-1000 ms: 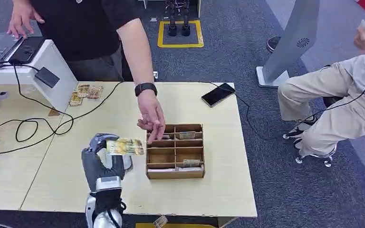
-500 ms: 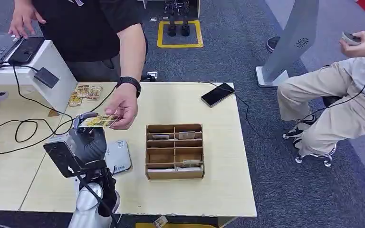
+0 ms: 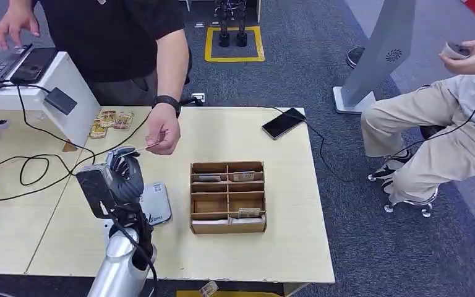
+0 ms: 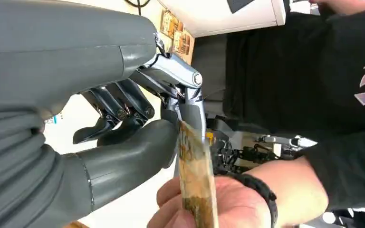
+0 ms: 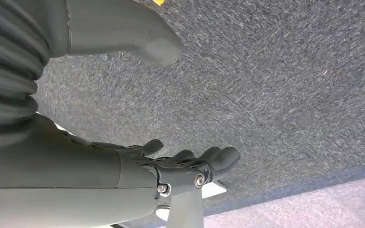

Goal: Pass the card to the sensor for recognition and then transmit it.

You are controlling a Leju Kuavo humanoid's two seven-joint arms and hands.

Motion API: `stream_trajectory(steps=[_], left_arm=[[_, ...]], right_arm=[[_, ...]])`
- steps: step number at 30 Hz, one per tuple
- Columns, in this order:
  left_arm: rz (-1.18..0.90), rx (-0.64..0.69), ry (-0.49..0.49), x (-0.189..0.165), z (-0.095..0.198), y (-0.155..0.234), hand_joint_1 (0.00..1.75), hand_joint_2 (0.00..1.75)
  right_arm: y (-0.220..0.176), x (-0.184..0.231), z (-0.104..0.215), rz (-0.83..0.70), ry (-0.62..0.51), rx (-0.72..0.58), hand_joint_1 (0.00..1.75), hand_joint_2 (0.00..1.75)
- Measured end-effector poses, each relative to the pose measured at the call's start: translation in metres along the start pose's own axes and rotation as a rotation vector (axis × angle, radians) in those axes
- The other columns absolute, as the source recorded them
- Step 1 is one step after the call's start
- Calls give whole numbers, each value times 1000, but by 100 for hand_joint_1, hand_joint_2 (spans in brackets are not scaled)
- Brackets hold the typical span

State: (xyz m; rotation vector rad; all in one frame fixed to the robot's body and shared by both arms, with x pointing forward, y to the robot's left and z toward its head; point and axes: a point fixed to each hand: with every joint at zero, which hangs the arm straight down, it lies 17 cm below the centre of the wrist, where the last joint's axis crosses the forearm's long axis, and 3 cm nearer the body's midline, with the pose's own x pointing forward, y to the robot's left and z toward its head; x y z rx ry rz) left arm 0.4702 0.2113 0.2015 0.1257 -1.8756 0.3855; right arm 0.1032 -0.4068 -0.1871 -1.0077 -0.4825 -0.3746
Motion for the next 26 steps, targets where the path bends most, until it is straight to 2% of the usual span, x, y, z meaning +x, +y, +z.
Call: stream_trajectory(steps=[6, 8, 12, 13, 26], left_arm=[[-12, -3, 11, -6, 0, 0, 175, 175], [-15, -3, 16, -8, 1, 1, 0, 175], [-17, -7, 35, -13, 2, 0, 0, 175], [-13, -5, 39, -14, 2, 1, 0, 0], [26, 42, 77, -22, 6, 8, 0, 0]], right_arm=[[1, 0, 1, 0, 1, 3, 0, 175], [1, 0, 1, 0, 1, 4, 0, 175], [1, -1, 1, -2, 4, 3, 0, 175], [1, -1, 1, -4, 5, 4, 0, 175], [-1, -8, 0, -20, 48, -10, 0, 175]])
